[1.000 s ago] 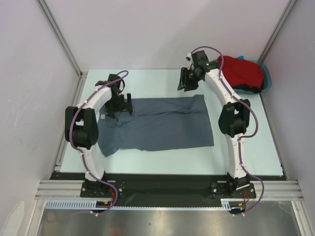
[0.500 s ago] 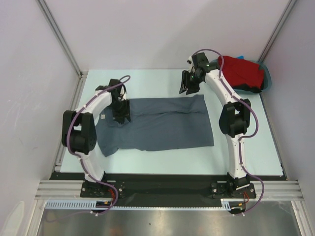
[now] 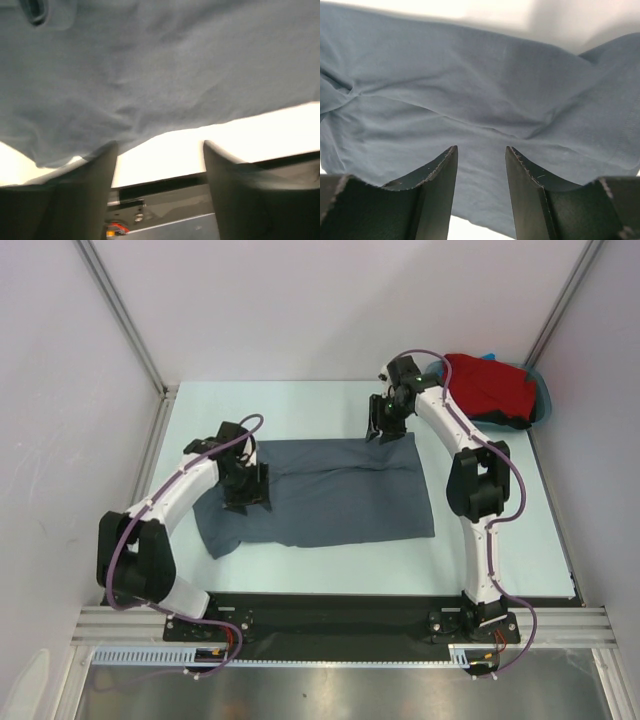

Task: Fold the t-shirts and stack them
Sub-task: Fold the tshirt

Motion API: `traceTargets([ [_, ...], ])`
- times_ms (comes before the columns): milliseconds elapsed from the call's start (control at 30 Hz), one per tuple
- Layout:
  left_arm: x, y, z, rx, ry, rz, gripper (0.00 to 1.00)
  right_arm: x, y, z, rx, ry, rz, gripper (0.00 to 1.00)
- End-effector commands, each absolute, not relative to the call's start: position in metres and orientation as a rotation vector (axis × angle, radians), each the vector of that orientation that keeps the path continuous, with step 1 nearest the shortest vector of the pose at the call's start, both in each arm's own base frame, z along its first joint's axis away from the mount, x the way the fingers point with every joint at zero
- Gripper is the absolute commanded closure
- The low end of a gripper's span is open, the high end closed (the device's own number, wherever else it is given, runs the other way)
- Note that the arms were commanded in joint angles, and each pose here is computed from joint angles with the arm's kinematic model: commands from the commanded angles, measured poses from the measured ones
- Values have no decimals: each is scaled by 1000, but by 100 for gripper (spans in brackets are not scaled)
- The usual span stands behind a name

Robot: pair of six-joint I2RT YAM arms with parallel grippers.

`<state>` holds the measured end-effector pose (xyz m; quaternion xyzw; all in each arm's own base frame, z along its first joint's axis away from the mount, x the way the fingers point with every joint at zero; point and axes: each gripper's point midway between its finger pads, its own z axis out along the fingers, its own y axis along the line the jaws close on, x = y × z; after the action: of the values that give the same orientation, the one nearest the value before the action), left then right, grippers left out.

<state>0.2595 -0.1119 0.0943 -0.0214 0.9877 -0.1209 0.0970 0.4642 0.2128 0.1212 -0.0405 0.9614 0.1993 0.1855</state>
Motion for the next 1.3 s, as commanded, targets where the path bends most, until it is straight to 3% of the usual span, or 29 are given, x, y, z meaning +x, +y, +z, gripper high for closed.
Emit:
traceTargets([
  [0, 271, -102, 107, -104, 2823, -255, 20, 462, 218, 154, -172, 2626, 574, 51],
  [67, 289, -98, 107, -111, 2801, -200, 18, 462, 220, 155, -180, 2626, 576, 51],
  [200, 327, -91, 95, -119, 2777, -72, 0, 459, 219, 160, -198, 2623, 571, 51],
  [533, 407, -89, 85, -64, 2688, 68, 0, 448, 211, 170, -196, 2623, 543, 51],
  [1167, 415, -78, 50, -59, 2761, 134, 0, 443, 205, 168, -169, 2644, 519, 51],
  [1267, 414, -77, 47, -81, 2764, 98, 4, 442, 204, 167, -166, 2649, 516, 51],
])
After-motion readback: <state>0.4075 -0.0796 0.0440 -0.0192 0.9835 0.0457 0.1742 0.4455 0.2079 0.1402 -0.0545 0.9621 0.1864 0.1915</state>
